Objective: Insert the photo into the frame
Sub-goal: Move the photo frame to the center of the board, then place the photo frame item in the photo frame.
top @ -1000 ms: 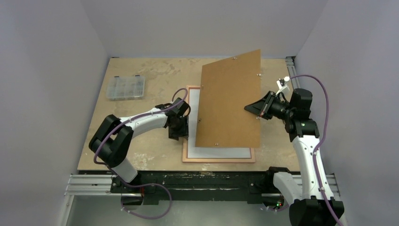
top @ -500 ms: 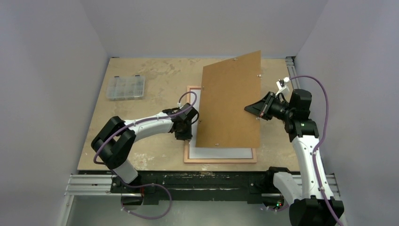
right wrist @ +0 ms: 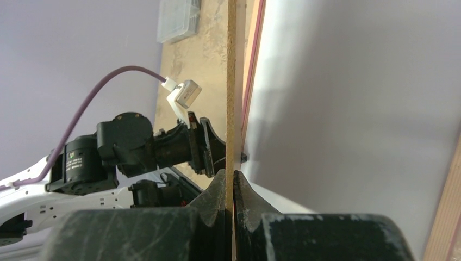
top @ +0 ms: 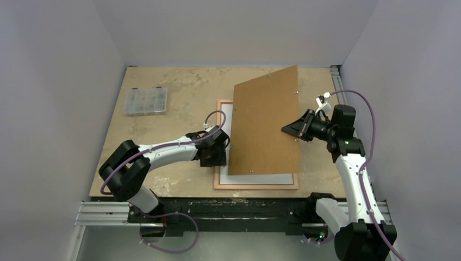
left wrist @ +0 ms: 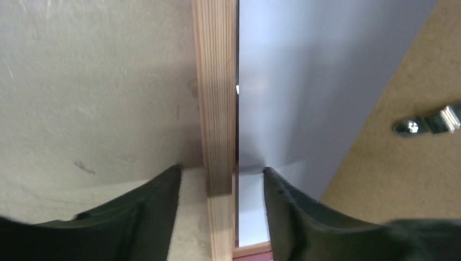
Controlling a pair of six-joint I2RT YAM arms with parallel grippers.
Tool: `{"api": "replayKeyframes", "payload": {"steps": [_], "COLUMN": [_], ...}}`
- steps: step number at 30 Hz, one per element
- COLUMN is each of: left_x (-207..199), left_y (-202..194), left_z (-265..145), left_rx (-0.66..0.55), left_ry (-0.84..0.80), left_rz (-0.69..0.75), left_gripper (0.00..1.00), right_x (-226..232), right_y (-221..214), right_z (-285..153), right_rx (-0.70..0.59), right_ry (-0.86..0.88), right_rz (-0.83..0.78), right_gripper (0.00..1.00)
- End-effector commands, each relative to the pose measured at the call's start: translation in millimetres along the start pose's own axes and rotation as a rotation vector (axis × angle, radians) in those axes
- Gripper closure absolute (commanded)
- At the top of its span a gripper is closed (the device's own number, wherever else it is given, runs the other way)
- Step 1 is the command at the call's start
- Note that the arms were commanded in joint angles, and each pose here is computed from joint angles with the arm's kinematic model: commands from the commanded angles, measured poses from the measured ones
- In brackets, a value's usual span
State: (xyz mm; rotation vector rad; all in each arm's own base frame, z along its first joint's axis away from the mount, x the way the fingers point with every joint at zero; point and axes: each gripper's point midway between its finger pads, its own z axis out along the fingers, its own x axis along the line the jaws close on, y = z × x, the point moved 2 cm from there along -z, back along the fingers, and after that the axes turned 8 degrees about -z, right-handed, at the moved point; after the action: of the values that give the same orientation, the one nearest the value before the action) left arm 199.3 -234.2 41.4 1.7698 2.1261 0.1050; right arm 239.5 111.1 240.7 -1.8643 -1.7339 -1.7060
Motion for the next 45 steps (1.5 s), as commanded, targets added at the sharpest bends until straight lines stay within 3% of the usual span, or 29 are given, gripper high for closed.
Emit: {"api": "replayKeyframes", "payload": {"steps": [1, 5, 16, 20, 29, 37, 45], "left_x": [22.6, 10.9, 8.8, 16.4, 29.0, 25.8, 33.7], "left_y": [-33.0, -20.9, 9.6, 7.9, 3.1, 2.8, -1.2], "left_z": [-6.9, -26.7, -63.0, -60.0, -35.5, -21.2, -7.5], "left_rx": [0.103, 0.065, 0.023, 0.025, 0.037, 0.055, 0.067], "left_ry": [0.049, -0.026, -0.384, -0.398, -0.322, -0.322, -0.271], "left_rz": [0.016, 0.001, -0.160, -0.161, -0.147, -0.143, -0.145], "left_gripper": [0.32, 0.20, 0.22, 0.28, 0.54, 0.56, 0.66], "right_x": [9.7, 7.8, 7.8, 5.6, 1.6, -5.8, -14.8], "right_y": [8.4, 6.0, -0.5, -3.6, -7.7, -11.7, -19.1], "right_z": [-0.4, 0.4, 5.4, 8.6, 12.1, 17.4, 23.4], "right_rx": [-0.021, -0.006, 0.027, 0.042, 0.051, 0.059, 0.081], "right_ry": [0.063, 0.064, 0.122, 0.139, 0.144, 0.143, 0.142], "right_rz": [-0.089, -0.094, -0.057, -0.031, 0.003, 0.026, 0.059], "right_gripper": [1.00, 1.00, 1.00, 1.00, 1.00, 1.00, 1.00]}}
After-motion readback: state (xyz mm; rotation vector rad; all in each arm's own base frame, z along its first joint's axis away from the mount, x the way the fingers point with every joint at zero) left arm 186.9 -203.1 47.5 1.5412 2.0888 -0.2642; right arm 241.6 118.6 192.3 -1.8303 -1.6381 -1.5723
